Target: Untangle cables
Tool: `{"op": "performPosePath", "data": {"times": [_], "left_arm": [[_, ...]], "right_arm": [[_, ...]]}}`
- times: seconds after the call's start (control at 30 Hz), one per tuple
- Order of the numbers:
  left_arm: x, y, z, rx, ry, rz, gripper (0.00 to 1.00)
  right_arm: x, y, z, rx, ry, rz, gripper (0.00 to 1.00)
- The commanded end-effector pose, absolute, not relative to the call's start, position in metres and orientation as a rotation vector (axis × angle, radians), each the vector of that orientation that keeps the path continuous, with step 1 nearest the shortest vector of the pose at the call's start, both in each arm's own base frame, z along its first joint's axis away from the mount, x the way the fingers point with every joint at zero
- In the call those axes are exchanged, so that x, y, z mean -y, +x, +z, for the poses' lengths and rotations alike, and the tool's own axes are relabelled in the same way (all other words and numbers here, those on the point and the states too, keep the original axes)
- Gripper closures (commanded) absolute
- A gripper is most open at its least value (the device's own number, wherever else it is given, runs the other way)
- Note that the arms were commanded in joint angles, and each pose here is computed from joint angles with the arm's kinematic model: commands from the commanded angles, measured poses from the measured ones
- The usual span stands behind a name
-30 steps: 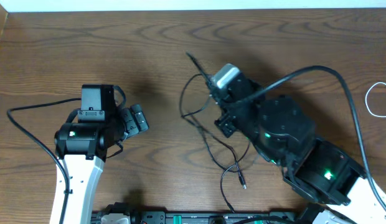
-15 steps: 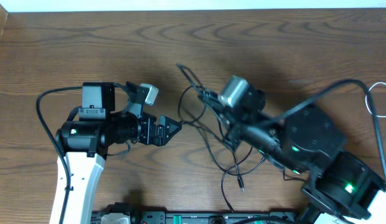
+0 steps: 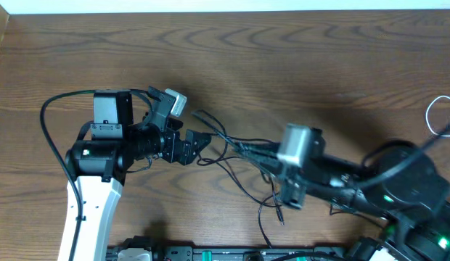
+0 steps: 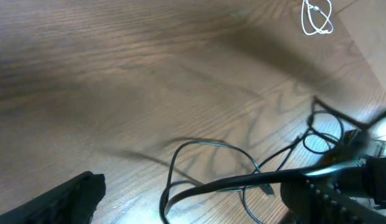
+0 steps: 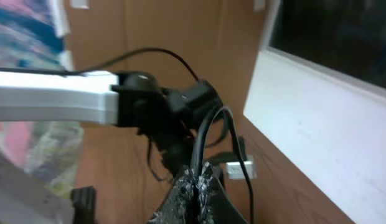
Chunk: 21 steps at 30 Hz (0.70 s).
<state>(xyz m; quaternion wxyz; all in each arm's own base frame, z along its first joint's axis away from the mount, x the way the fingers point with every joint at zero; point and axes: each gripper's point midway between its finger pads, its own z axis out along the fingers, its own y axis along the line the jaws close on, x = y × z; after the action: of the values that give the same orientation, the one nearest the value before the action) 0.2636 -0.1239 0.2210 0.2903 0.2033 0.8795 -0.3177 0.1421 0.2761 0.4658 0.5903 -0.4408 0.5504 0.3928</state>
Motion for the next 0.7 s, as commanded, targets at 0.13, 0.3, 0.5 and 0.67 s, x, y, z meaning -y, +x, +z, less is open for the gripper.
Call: {"op": "performPosePath", "data": {"times": [0.13, 0.3, 0.5, 0.67], "left_arm": [[0.125, 0.271, 0.204, -2.4, 0.543, -0.866, 0.07], [0.13, 0.276, 0.188, -2.451, 0.55, -0.899, 0.1], [0.154, 0.27, 0.167, -2.512, 0.641, -0.96, 0.1], [0.174, 0.259, 0.157, -2.542, 0.73, -0.999, 0.1]], "right_arm": [[-0.261, 0.113, 0.49, -1.166, -1.048, 0.985, 0.99], [-0.26, 0.112, 0.491, -1.161, -1.049, 0.988, 0.99], [-0.261, 0.113, 0.487, -1.177, -1.055, 0.988, 0.99], [-0.26, 0.113, 0.484, -1.19, -1.055, 0.982, 0.99]]}}
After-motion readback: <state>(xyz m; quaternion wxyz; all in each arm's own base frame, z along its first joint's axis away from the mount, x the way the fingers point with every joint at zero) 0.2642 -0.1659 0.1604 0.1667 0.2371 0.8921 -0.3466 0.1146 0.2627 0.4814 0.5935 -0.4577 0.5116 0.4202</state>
